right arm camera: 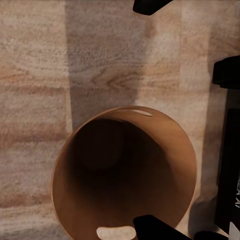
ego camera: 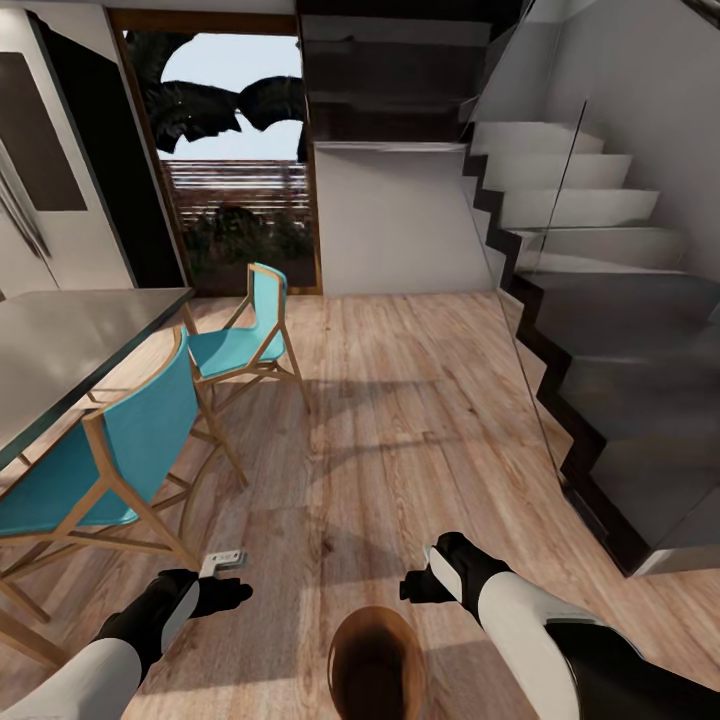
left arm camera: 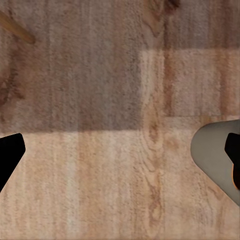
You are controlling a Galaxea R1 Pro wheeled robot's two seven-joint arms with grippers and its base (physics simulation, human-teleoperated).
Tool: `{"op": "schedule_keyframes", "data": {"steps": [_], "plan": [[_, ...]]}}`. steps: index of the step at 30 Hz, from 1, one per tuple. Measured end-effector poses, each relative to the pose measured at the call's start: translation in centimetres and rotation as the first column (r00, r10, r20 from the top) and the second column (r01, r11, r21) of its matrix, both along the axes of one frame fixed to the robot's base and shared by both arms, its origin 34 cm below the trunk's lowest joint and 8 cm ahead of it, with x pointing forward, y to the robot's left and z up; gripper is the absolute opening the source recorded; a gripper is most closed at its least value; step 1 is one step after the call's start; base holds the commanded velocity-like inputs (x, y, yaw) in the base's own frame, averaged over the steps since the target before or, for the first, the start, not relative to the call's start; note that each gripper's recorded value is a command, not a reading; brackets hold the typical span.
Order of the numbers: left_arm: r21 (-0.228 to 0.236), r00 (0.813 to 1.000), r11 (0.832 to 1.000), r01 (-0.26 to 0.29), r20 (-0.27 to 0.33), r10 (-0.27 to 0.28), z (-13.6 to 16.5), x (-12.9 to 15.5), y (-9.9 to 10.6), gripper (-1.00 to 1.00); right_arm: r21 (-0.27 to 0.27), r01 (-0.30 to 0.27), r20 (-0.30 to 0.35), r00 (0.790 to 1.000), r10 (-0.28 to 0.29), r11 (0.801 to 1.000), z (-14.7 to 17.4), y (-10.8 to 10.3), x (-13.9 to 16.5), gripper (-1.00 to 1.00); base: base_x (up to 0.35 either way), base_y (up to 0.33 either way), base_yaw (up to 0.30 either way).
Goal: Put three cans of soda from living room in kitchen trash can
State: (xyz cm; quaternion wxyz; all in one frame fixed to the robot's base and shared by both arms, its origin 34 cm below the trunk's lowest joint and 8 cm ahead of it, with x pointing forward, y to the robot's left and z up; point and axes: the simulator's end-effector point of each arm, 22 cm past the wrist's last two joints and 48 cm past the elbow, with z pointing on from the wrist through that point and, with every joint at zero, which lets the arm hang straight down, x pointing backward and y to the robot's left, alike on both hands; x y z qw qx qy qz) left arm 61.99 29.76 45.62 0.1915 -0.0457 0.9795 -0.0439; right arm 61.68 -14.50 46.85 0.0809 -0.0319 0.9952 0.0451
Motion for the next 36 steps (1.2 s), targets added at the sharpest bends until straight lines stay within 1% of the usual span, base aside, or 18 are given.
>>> {"op": "schedule_keyframes", "data": {"steps": [13,36], "plan": [[-0.005,1.000,1.000,0.002,-0.005,-0.002,-0.2,-0.1,-0.5,1.00,0.000,-0.001,-0.005,1.000,0.001,1.000,-0.2,0.0,-0.1,1.00,0.000,0.000,0.000],[-0.008,1.000,1.000,0.003,-0.013,-0.003,-5.3,-1.1,-0.6,1.00,0.001,-0.001,-0.012,1.000,0.001,1.000,-5.3,0.1,-1.1,1.00,0.000,0.000,0.000]]}}
